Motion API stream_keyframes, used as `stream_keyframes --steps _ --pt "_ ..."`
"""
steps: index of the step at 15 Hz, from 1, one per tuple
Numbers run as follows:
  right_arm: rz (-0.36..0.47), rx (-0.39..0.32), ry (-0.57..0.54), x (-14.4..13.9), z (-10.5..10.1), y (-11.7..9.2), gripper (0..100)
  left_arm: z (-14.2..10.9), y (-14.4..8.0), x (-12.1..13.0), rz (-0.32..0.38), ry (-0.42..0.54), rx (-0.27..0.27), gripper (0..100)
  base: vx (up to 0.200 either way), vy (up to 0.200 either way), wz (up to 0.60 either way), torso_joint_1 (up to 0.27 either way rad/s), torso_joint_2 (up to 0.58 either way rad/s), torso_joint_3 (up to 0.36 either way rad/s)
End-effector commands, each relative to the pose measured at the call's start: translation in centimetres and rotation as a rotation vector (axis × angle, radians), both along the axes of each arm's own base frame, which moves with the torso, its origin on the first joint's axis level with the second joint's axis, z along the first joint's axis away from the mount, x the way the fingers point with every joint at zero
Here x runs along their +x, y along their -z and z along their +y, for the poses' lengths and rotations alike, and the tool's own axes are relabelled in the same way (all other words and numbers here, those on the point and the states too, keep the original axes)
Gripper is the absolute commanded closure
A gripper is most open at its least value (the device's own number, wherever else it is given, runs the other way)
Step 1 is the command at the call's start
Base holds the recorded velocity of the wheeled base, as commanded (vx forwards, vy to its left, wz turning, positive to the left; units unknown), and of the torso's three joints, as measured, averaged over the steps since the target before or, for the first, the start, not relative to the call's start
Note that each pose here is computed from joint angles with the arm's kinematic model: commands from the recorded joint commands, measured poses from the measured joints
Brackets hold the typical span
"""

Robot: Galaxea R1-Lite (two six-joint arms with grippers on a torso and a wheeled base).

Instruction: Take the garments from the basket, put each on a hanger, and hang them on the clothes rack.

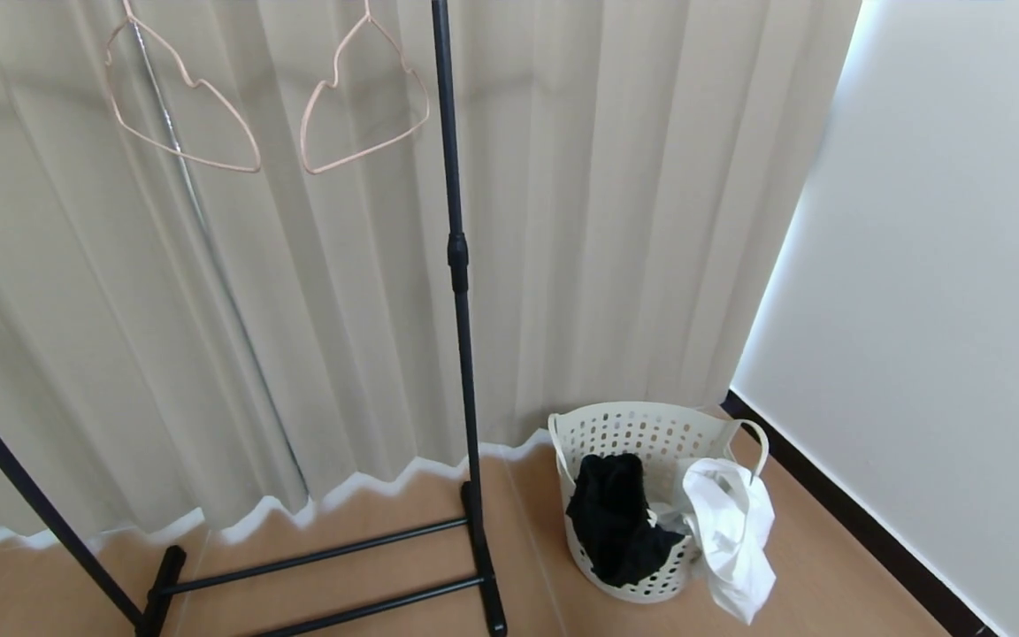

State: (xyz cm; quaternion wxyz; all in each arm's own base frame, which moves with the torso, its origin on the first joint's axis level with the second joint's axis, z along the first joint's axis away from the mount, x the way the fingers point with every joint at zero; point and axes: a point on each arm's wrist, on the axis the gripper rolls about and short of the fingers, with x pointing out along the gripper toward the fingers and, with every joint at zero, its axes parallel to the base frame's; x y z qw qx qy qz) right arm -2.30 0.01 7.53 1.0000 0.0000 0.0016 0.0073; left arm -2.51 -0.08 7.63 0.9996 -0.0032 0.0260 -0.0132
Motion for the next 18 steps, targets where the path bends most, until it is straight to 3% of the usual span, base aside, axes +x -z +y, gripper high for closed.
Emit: stream_keyframes --steps 1,7,18 --pt "0.003 0.000 -0.001 0.01 0.00 0.02 0 0.00 0.00 0.00 0.000 -0.002 -0.001 0 0.200 0.200 0.00 -0.012 0.00 0.007" --pt "0.003 0.000 -0.001 0.01 0.00 0.02 0 0.00 0.00 0.00 0.000 -0.002 -0.002 0 0.200 0.200 0.00 0.005 0.00 0.002" --pt "0.003 0.000 0.001 0.01 -0.01 0.02 0 0.00 -0.05 -0.01 -0.001 -0.002 -0.004 0 0.000 0.000 0.00 0.001 0.00 -0.065"
